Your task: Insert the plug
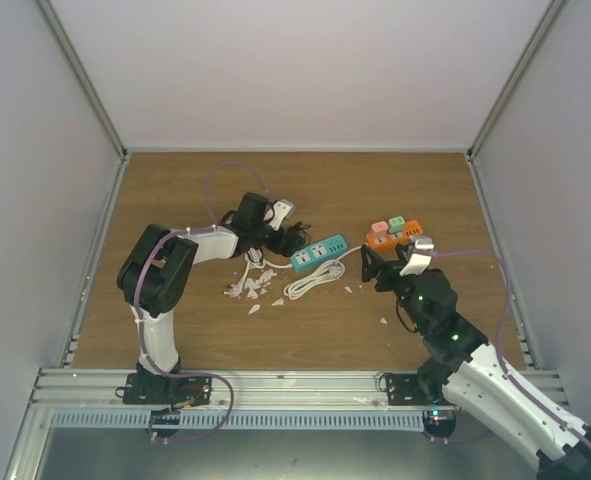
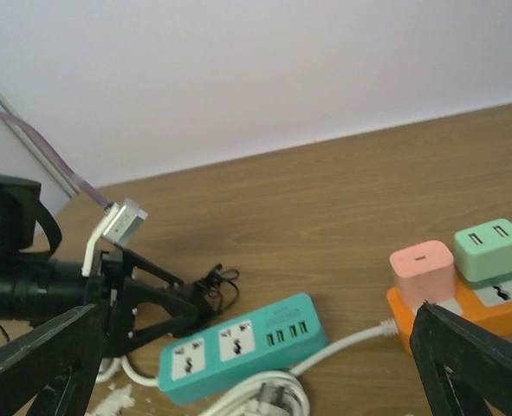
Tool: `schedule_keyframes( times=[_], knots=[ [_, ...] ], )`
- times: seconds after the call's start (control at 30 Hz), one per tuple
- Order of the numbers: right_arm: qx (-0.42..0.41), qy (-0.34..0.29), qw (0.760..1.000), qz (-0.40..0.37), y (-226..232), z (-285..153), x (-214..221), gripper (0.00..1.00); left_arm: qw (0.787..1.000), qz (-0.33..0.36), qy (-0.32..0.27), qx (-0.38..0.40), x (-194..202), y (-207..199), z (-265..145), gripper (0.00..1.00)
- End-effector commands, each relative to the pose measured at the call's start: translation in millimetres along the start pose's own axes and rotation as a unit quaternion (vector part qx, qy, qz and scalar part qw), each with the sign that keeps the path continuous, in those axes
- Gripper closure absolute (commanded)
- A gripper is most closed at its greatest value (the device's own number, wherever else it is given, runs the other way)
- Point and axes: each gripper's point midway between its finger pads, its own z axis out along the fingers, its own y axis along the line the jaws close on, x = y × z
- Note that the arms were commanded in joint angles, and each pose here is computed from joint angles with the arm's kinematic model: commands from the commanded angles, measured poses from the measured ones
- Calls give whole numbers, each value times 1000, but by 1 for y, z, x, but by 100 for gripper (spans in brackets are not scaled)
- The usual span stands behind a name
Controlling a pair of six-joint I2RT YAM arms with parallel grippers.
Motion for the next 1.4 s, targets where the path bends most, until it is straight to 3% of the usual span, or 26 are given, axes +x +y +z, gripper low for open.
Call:
schedule_keyframes(
  times=[0.0, 0.1, 0.3, 0.47, 0.73, 0.9, 1.0, 1.2, 1.37],
  knots=[
    [25, 11, 999, -44, -9, -1, 2, 1, 999, 16, 6, -29, 0, 7, 9, 11],
    [30, 14, 998, -54, -11, 1, 5, 0, 999, 17, 17, -29, 6, 5, 16, 15],
    [32, 29, 997, -62, -13, 6, 15, 0, 999, 25, 24, -22, 4, 5, 24, 58],
    [26, 29, 997, -63, -11, 9, 16, 0, 999, 24, 16, -26, -3, 9, 24, 72],
    [-54, 47, 996, -51, 12, 15, 36, 0, 995, 50, -78, -32, -70, 0, -17, 80],
    [-189, 44, 979, -59, 60, 9, 25, 0, 972, 71, -210, 83, -122, -42, -88, 81],
    [-279, 23, 958, -64, 86, -4, 9, 1, 943, 85, -270, 178, -132, -69, -131, 85],
    [-426, 30, 902, -57, 121, -18, 2, 2, 891, 118, -285, 332, -125, -121, -175, 86],
    [-517, 75, 853, -9, 142, -12, 3, 7, 874, 138, -299, 358, -123, -138, -196, 85]
  ],
)
